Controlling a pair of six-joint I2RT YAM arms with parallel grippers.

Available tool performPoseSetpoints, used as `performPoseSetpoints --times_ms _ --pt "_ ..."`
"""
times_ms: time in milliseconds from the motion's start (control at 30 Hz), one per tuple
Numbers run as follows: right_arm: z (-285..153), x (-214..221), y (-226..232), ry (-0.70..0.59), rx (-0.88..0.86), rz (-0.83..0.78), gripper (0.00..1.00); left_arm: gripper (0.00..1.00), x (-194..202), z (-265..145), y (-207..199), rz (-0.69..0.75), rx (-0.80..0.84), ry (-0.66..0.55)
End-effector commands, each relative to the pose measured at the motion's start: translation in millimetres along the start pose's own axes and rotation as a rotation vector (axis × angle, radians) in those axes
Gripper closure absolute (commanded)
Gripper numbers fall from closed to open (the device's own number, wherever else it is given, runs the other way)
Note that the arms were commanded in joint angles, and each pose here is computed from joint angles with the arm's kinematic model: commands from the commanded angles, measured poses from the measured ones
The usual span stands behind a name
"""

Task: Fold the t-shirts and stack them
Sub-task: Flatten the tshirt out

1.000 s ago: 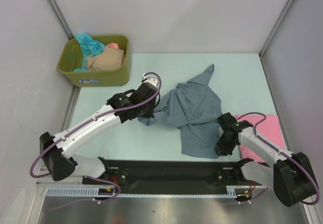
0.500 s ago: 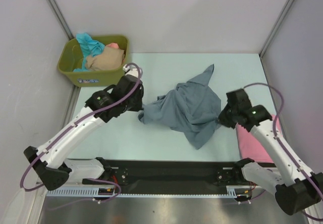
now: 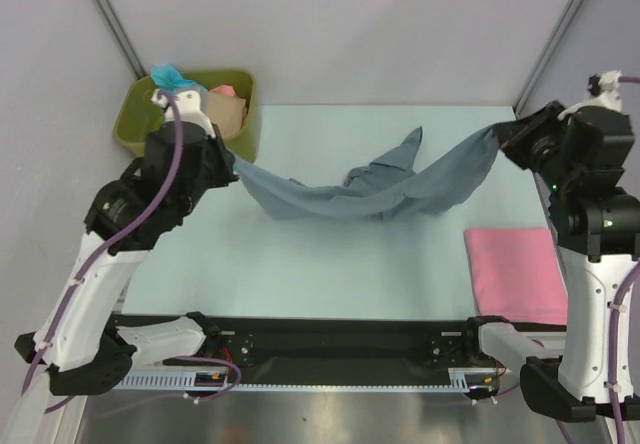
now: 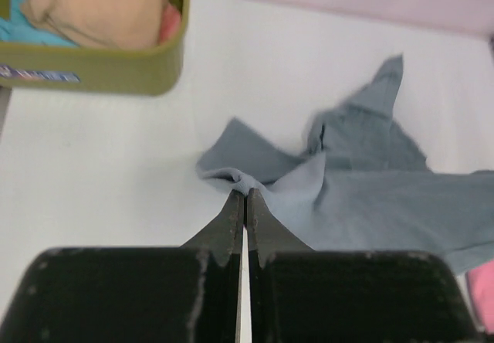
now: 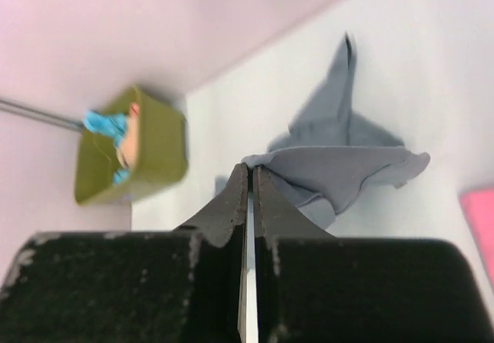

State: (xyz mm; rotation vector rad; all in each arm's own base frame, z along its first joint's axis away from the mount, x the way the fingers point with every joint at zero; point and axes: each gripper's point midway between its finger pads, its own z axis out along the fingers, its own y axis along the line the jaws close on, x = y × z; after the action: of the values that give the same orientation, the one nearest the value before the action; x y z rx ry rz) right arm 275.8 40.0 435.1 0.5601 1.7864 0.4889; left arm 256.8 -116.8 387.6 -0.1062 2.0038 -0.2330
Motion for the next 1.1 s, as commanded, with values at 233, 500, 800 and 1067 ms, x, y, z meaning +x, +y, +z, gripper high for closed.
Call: performPoseSetpoints --times_ms 233,500,800,1067 --pt "-50 -116 81 -0.338 -0.247 -0.080 1.00 1.00 -115 -97 55 -0.080 -0.097 -0.426" --pt "-146 -177 133 -0.679 -0.480 -0.157 1.00 1.00 -147 -143 48 -0.030 0.047 -0.568" --pt "-145 -168 136 -0.690 -0.542 -0.171 1.00 1.00 -124 -147 59 0.028 0.047 -0.540" --pt "-103 -182 144 -0.642 -0.500 -0.194 1.00 1.00 -149 -142 61 -0.025 -0.037 -0.557"
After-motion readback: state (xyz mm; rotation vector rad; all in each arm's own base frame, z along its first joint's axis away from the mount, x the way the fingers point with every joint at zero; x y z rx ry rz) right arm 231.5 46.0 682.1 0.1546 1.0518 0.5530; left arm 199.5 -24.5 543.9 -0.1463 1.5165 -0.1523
